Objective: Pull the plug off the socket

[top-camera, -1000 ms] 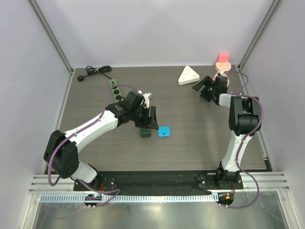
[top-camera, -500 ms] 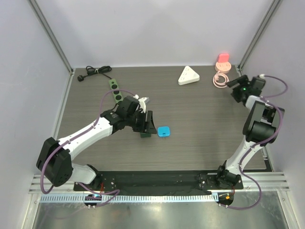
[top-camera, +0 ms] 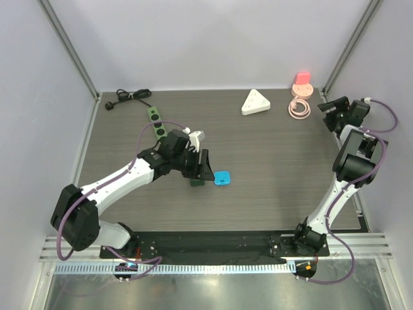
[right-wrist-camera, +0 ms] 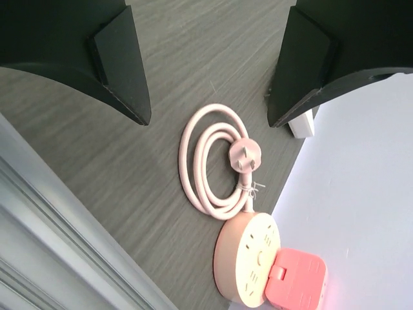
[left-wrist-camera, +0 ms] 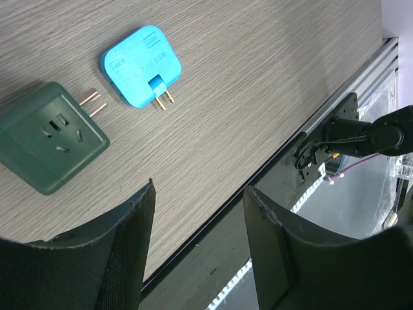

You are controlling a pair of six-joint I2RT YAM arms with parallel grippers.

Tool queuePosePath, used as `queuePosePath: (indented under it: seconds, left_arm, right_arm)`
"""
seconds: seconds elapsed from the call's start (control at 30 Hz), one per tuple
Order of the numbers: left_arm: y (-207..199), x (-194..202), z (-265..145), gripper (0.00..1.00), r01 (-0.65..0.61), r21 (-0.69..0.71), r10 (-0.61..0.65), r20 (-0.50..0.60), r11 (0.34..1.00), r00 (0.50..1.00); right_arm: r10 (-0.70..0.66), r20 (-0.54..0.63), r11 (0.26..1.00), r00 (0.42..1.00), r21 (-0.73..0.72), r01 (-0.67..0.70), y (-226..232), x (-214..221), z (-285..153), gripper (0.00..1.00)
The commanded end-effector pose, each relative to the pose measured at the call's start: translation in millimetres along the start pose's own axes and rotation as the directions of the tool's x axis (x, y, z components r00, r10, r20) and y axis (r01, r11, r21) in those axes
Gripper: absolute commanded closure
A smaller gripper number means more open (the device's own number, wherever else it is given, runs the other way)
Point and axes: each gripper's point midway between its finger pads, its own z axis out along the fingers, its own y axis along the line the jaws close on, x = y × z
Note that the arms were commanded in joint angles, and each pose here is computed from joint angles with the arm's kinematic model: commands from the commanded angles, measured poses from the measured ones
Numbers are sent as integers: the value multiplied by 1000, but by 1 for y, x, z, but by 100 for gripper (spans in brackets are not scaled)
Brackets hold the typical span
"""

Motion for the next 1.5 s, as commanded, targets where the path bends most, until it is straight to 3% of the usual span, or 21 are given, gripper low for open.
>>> queuePosePath:
  seconds: [0.0,0.2,0.37,0.53,0.67,1.1,1.27,1.47]
  left_arm:
    - [-17,-17,3,43,-33,63,31,31,997,999]
    - [-27,-30,13,44,-24,100,22,20,995,1000]
    - [-30,-33,15,44,-17,115,16,17,993,1000]
    - [-31,-30,14,45,-11,119,10,11,993,1000]
    - [-31,-29,12,45,-10,121,9,10,993,1000]
    - [-31,-24,4,45,-3,114,0,22,993,1000]
    - [-32,-23,1,45,-3,121,0,24,993,1000]
    - [-34,-24,-1,45,-7,124,3,32,992,999]
  right_arm:
    - [-10,16,997,1000,-72,11,21,-15,18,23]
    - [-127,-21,992,992,-10,127,27,-6,48,35]
    - [-248,-52,963,967,95,252,17,9,71,39]
    - [-426,-87,880,900,192,435,24,21,80,40]
    - [-500,-104,806,860,306,506,21,20,84,40]
    - [-588,-307,610,748,439,660,-15,58,87,43]
    - [-551,-368,598,749,452,662,-29,69,74,46]
    - [-496,-417,638,762,420,645,-33,92,55,52]
